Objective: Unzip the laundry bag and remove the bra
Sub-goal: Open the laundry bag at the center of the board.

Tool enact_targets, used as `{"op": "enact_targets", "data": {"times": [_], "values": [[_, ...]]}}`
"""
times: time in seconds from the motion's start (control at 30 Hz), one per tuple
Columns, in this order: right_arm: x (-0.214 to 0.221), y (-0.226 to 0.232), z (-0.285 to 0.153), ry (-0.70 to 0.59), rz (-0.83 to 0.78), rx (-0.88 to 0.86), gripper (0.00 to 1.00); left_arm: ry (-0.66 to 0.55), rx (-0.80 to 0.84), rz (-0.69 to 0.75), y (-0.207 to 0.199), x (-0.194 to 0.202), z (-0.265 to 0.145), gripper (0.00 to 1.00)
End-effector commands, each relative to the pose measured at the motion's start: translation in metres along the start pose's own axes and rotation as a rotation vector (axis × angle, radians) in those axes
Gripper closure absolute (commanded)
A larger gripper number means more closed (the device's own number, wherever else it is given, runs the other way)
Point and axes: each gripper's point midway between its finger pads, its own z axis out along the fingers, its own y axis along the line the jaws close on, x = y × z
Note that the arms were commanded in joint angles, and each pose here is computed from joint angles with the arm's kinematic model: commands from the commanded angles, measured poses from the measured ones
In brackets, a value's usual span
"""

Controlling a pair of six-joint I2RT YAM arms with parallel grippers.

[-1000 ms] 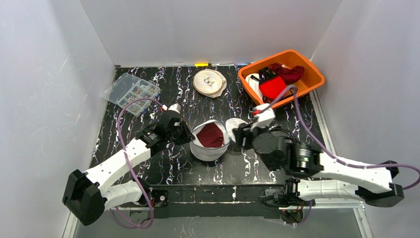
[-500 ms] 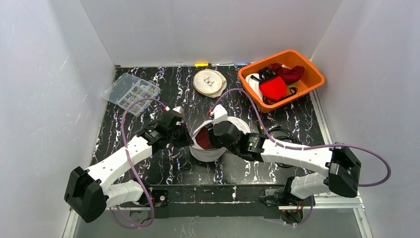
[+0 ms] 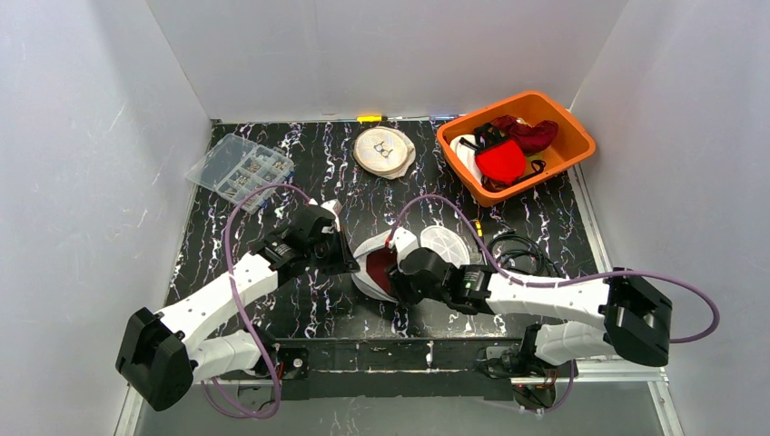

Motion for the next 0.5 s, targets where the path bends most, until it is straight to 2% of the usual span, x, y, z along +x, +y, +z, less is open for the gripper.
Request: {"op": "enact_targets", "data": {"times": [0.0, 0.13, 0.33, 0.47], "values": [[-0.005, 0.012, -0.012, -0.031, 0.005, -0.058, 0.48, 0.017, 0.013, 0.04, 0.006, 0.009, -0.002, 1.0], [-0.026, 0.004, -0.025, -0.11, 0.033, -0.005, 0.39, 0.014, 0.024, 0.062, 0.004, 0.008, -0.003, 1.0], [-0.087, -0.026, -0.062, -0.36, 0.198, 0.147, 0.29, 0.011, 0.07, 0.081, -0.006, 0.005, -0.003, 1.0], [-0.103, -0.019, -0.063, -0.372, 0.293, 0.113, 0.28, 0.015, 0.069, 0.075, -0.005, 0.006, -0.002, 1.0]]}}
